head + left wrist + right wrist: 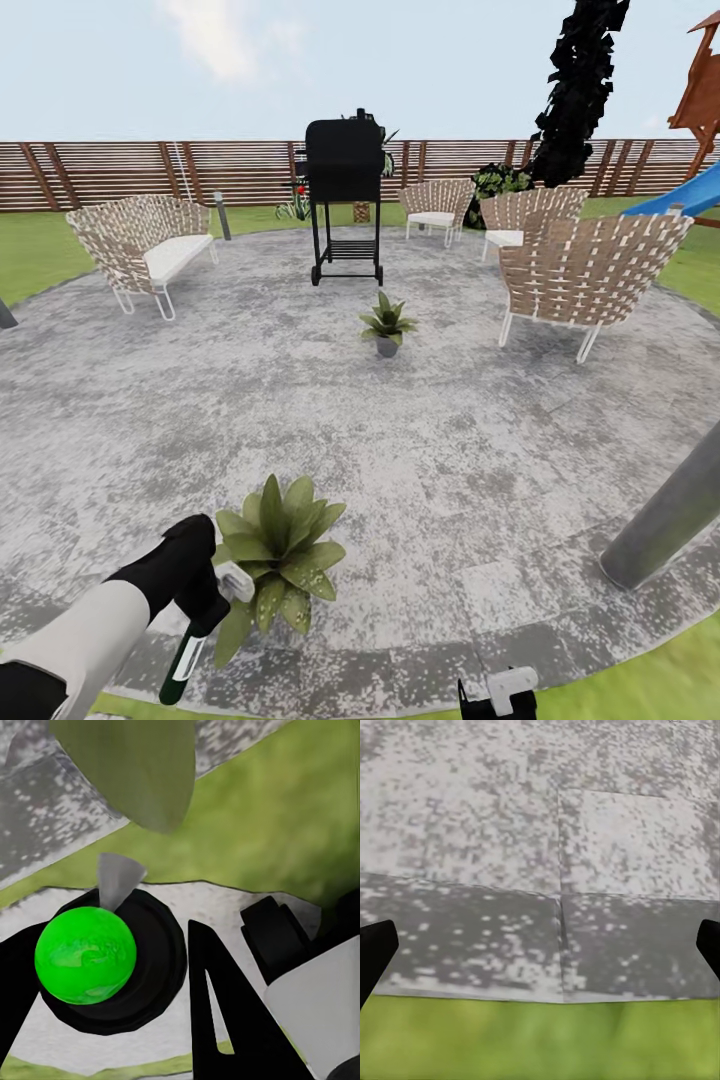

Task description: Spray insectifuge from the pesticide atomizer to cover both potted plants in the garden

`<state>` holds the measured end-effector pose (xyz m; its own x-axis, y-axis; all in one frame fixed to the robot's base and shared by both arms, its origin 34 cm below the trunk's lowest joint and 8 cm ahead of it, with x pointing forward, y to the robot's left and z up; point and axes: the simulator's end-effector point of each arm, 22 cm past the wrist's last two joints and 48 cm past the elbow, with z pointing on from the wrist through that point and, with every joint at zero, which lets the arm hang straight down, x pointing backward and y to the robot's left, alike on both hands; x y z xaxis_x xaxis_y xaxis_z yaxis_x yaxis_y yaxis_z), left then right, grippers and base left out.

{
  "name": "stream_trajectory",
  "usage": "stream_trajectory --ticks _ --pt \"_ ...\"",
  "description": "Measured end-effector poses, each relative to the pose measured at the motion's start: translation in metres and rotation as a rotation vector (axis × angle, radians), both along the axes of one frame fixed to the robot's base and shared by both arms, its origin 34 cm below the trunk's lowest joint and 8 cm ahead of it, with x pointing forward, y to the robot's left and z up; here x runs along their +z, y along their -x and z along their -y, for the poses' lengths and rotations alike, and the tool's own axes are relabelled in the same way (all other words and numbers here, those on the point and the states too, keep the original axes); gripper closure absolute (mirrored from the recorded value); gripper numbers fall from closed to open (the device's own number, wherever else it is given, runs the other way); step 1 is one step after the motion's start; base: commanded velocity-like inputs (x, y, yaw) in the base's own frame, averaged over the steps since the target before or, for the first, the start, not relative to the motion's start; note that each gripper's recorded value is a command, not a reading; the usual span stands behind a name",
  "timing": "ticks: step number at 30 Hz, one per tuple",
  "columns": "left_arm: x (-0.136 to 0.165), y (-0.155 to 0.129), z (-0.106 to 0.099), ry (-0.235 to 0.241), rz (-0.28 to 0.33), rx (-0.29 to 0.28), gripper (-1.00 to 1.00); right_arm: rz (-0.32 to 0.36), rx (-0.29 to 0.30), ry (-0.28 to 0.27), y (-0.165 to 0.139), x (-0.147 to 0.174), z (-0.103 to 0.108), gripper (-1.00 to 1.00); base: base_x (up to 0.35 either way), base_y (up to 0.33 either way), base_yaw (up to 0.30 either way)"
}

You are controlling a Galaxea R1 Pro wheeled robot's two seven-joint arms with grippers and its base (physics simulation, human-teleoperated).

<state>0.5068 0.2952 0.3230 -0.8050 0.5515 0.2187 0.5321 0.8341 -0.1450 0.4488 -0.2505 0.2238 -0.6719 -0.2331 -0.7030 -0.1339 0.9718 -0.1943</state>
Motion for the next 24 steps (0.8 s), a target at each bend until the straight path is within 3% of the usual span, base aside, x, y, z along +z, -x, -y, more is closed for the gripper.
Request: stream_trajectory --ticks 11,19,24 --pt "-0.002 0.004 0.002 0.013 -0.005 0.01 1.0 0.0 0.0 0.0 0.0 0.0 0.0 -1.0 0.027 -0.009 0.0" --pt "-0.001 0.001 0.003 0.013 0.0 0.004 1.0 -0.001 0.0 0.0 0.0 0.0 0.0 -1.0 -0.273 -0.003 0.0" --pt "0.011 -0.019 0.006 0.019 0.03 0.003 1.0 0.0 0.0 0.0 0.0 0.0 0.0 -1.0 -0.041 0.0 0.0"
